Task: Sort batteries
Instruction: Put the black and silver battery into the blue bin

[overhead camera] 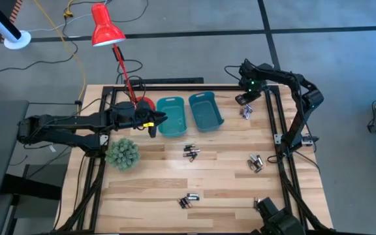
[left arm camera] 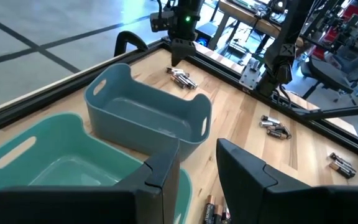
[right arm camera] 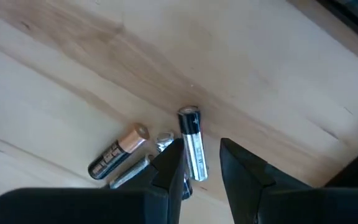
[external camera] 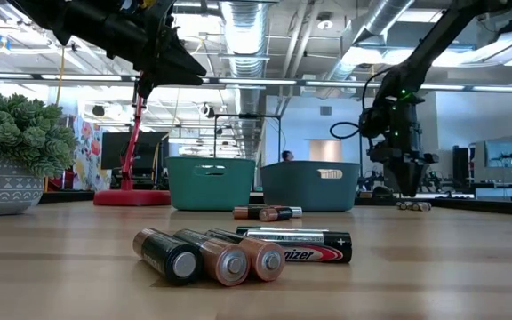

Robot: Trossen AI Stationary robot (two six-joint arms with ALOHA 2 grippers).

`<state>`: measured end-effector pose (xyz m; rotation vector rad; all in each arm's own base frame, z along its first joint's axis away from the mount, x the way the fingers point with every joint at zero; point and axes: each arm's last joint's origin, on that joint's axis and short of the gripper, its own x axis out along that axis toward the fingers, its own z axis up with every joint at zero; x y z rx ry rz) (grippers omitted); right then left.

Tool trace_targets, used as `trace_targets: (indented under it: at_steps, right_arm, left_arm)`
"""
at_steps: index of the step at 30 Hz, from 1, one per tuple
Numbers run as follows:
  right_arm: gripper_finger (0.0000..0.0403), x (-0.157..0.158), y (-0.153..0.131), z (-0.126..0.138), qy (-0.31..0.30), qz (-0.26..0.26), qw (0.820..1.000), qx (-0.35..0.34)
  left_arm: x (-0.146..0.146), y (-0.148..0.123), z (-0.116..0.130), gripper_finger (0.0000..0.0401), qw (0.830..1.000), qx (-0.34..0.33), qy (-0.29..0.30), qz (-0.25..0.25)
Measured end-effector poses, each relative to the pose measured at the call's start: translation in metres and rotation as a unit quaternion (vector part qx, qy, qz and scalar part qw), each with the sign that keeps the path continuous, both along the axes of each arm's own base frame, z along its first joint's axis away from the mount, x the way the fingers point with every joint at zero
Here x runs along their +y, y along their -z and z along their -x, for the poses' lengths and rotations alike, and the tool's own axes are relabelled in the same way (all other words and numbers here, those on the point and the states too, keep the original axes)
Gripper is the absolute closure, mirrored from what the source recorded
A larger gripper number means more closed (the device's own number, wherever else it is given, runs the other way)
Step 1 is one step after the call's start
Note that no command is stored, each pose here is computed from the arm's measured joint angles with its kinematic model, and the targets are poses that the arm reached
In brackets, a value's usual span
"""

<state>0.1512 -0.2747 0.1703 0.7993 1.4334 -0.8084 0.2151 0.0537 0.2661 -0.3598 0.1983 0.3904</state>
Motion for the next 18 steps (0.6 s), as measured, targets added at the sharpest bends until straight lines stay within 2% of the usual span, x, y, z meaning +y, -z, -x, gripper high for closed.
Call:
trace_targets:
  at_steps: [13, 18]
  right_arm:
    - [0.0283, 0.0062, 0.0056, -0.0009, -0.040, -0.014, 0.999, 0.007]
    - [0.0283, 0.0050, 0.0060, -0.0019, -0.031, -0.007, 0.999, 0.003]
  left_arm:
    - [-0.0001, 0.0003, 0.0001, 0.0299, 1.000, 0.000, -0.001, 0.003]
    - [0.0000, 0.0003, 0.0001, 0.0299, 1.000, 0.000, -0.001, 0.004]
